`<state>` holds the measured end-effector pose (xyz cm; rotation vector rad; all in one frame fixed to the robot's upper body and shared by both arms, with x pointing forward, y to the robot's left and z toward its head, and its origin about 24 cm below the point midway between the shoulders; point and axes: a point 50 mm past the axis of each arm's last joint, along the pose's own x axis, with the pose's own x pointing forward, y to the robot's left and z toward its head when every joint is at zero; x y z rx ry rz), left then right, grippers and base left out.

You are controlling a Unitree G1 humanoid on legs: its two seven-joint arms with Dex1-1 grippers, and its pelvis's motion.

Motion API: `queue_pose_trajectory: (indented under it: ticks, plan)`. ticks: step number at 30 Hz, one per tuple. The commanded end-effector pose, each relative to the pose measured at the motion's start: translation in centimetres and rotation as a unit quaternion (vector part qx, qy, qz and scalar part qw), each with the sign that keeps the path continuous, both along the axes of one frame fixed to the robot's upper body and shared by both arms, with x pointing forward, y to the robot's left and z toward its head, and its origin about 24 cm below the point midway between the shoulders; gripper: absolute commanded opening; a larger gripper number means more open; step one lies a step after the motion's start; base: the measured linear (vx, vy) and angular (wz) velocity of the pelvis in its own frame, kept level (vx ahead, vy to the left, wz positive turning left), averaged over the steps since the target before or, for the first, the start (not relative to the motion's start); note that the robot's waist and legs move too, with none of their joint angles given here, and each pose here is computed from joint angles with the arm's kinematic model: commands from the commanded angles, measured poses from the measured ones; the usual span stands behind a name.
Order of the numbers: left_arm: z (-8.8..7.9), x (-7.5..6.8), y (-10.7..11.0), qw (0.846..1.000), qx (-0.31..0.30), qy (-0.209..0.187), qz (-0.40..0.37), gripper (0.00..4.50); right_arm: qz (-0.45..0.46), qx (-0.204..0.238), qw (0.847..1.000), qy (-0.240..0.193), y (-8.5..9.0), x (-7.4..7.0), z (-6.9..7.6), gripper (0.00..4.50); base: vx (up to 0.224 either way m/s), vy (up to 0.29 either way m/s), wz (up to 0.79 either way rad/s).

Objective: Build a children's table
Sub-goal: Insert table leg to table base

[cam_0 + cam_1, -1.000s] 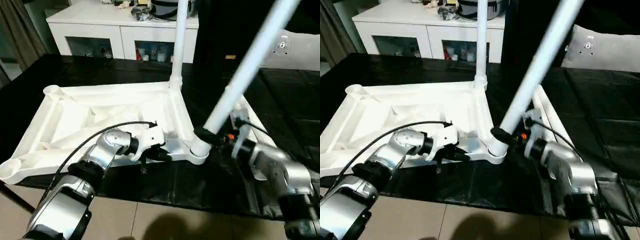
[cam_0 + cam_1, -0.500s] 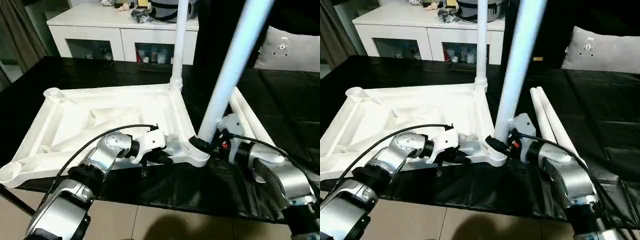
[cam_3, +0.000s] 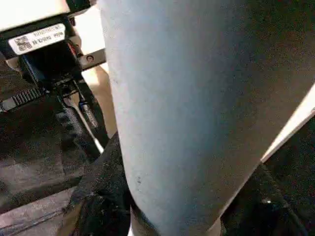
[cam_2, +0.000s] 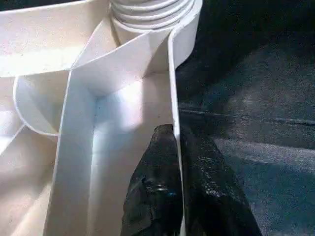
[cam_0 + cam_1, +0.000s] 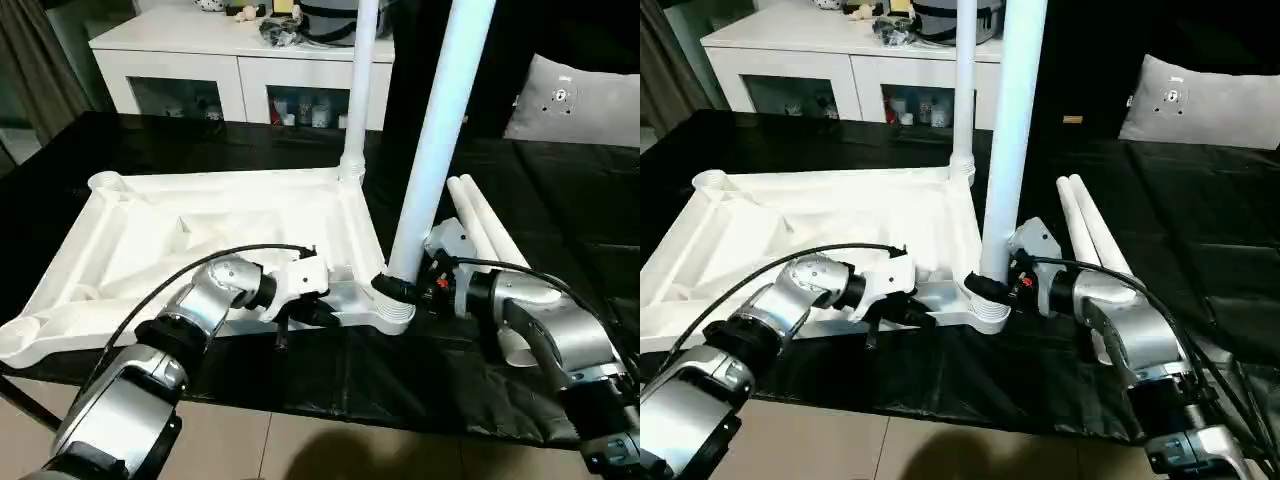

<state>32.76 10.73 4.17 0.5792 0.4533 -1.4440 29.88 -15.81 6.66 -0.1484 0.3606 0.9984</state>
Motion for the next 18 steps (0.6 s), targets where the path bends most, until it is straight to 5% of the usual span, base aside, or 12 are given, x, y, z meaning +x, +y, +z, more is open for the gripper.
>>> queue_pose_trajectory:
  ticks: [1, 9, 13, 18]
  plan:
    - [-0.3, 0.2, 1.4, 0.999, 0.03, 0.006, 0.032, 0.0, -0.026, -0.04, 0.995, 0.091, -0.2, -1.7, -4.1, 1.89, 0.0, 0.0, 0.0]
    - [-1.8, -1.3, -0.4, 0.99, -0.025, 0.056, 0.126, 0.0, -0.231, -0.025, 0.97, 0.076, 0.5, 0.0, -4.4, 1.89, 0.0, 0.0, 0.0]
    - [-0.7, -2.4, -3.7, 0.987, -0.057, 0.048, 0.141, 0.0, -0.324, -0.023, 0.941, 0.093, 1.8, 1.8, -4.8, 1.89, 0.0, 0.0, 0.0]
    - [0.3, -3.2, -6.0, 0.989, -0.056, 0.029, 0.135, 0.0, -0.347, -0.04, 0.932, 0.096, 3.0, 2.8, -4.7, 1.89, 0.0, 0.0, 0.0]
